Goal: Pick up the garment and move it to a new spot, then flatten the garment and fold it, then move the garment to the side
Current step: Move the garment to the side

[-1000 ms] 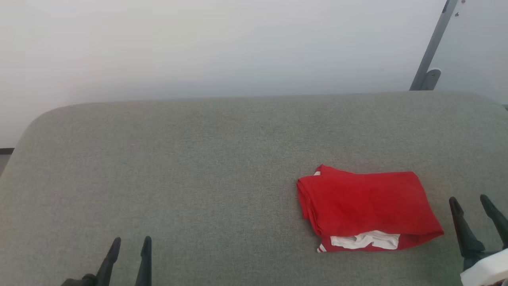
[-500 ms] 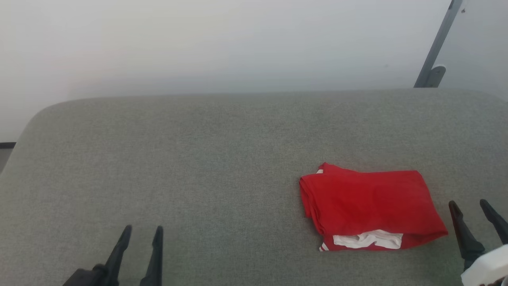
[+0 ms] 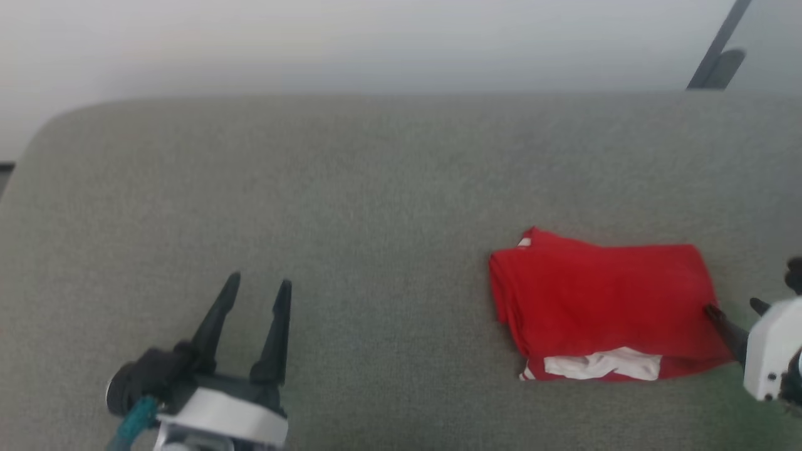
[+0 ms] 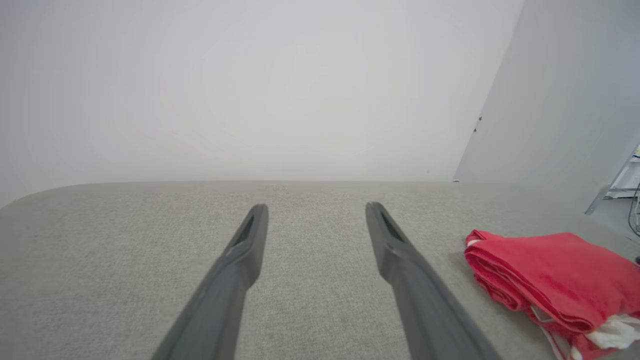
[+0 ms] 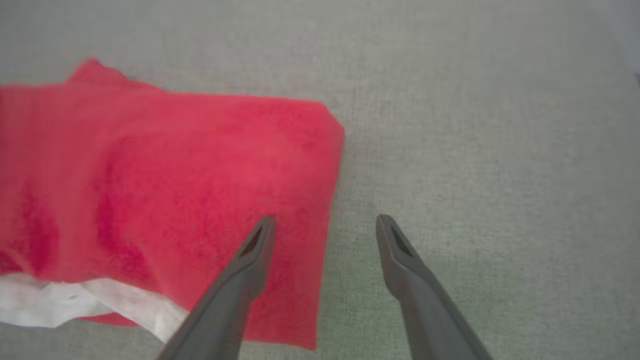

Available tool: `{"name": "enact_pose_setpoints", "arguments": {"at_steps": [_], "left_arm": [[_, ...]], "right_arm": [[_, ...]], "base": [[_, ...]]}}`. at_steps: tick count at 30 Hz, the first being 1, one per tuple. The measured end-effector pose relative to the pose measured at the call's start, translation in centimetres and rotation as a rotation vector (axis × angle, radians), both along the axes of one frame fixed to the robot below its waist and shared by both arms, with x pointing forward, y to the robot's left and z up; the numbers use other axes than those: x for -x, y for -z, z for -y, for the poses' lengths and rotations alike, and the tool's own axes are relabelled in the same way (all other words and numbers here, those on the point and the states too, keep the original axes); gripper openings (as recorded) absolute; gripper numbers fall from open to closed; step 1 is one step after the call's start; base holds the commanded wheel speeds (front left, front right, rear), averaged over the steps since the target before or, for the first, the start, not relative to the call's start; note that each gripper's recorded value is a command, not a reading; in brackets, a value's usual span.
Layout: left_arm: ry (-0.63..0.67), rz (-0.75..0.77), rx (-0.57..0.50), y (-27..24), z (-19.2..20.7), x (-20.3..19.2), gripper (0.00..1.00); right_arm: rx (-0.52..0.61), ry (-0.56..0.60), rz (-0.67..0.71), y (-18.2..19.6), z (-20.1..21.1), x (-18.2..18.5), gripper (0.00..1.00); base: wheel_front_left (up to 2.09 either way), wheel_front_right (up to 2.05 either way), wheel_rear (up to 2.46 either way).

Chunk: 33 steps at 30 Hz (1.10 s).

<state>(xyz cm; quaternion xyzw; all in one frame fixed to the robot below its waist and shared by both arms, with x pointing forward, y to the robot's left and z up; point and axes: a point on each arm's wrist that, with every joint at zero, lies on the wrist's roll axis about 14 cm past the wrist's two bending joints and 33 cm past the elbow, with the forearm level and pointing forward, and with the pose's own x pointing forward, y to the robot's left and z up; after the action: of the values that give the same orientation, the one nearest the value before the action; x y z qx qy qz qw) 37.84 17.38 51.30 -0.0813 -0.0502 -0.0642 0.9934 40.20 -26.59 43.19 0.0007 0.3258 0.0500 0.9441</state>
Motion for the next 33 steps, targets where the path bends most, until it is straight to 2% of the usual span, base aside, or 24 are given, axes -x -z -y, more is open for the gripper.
{"name": "enact_pose_setpoints", "arguments": {"at_steps": [4, 12, 13, 14, 15, 16, 20, 25, 33], "left_arm": [[0.01, -0.001, 0.006, 0.3, 0.5, -2.1, 1.0], [0.043, -0.038, 0.009, 2.1, 1.6, -4.9, 1.0], [0.044, -0.042, 0.009, 2.4, 1.6, -5.2, 1.0], [0.044, -0.051, 0.007, 2.7, 1.6, -5.4, 1.0], [0.045, -0.059, 0.006, 3.1, 1.6, -5.6, 1.0], [0.047, -0.066, 0.004, 3.4, 1.6, -5.8, 1.0], [0.071, -0.084, -0.003, 4.3, 2.1, -6.5, 1.0], [0.139, -0.078, -0.009, 4.7, 4.0, -7.8, 1.0], [0.31, -0.005, -0.046, 4.4, 8.7, -11.9, 1.0]], "right_arm": [[-0.001, -0.023, -0.185, 2.5, -0.4, -0.6, 1.0], [-0.019, -0.042, -0.329, 5.6, -1.2, -2.3, 1.0], [-0.022, -0.047, -0.342, 6.0, -1.4, -2.4, 0.77], [-0.026, -0.051, -0.349, 6.3, -1.5, -2.5, 0.45], [-0.026, -0.054, -0.351, 6.5, -1.6, -2.7, 0.18], [-0.037, -0.054, -0.352, 6.6, -1.8, -2.9, 0.0], [-0.077, -0.045, -0.317, 6.4, -2.2, -3.4, 0.0], [-0.098, 0.027, -0.237, 5.5, -0.2, -3.6, 0.0], [0.011, 0.302, -0.104, 2.9, 10.8, -3.1, 0.0]], "base": [[0.0, 0.0, 0.0], [0.0, 0.0, 0.0], [0.0, 0.0, 0.0], [0.0, 0.0, 0.0], [0.0, 0.0, 0.0], [0.0, 0.0, 0.0], [0.0, 0.0, 0.0], [0.0, 0.0, 0.0], [0.0, 0.0, 0.0]]}}
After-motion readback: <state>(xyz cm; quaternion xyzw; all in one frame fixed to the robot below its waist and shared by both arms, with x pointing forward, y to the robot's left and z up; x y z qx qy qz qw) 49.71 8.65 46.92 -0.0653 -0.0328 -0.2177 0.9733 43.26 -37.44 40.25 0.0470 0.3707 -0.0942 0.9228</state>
